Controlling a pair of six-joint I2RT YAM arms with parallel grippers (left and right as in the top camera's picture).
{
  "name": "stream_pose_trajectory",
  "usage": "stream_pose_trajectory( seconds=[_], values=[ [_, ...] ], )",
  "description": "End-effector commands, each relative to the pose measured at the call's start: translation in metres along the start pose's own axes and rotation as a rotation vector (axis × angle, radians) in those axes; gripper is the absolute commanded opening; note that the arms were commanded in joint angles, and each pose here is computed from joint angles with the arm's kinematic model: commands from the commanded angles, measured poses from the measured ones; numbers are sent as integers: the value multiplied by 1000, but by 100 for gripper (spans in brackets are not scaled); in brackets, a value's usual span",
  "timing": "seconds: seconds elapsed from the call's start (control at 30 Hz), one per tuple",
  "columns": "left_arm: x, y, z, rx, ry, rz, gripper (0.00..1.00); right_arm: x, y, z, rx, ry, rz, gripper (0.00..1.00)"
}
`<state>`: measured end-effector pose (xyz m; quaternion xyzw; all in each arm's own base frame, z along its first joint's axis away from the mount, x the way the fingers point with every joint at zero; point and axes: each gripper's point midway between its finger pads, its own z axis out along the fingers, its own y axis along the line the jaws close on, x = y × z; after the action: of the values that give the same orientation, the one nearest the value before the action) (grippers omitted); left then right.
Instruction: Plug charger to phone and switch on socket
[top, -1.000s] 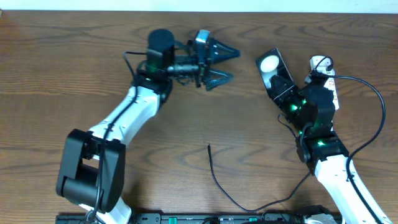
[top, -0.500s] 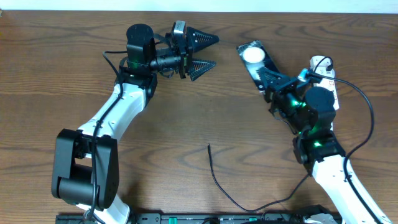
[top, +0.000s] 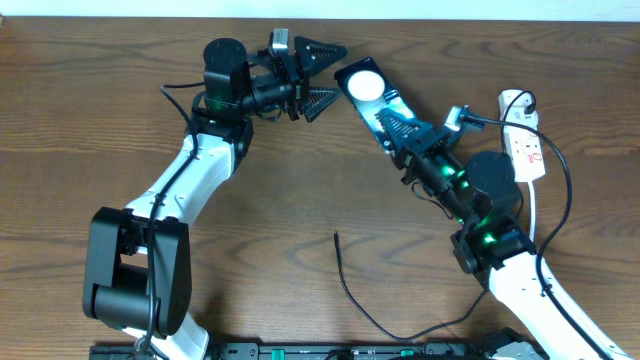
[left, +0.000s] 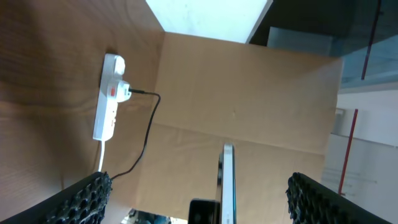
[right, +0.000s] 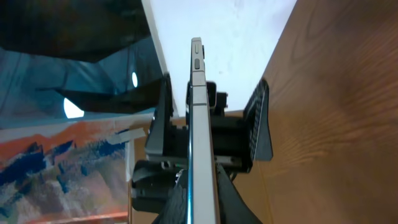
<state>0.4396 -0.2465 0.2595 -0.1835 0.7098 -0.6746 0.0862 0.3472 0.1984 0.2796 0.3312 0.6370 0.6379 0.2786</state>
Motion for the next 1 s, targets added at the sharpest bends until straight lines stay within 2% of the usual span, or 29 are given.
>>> stream_pose_trajectory(
  seconds=[0.0,0.3,0.73,0.97],
  values=[
    [7,-17,3,24,-9,39,91,8,11,1,-28,1,19,1],
    [21,-16,17,21,7,114,90,15,3,2,3,17,94,1],
    [27,-15,31,18,-25,116,90,14,-7,2,46,6,137,1],
    [30,-15,34,17,-19,116,82,14,-10,2,57,4,139,1]
  ],
)
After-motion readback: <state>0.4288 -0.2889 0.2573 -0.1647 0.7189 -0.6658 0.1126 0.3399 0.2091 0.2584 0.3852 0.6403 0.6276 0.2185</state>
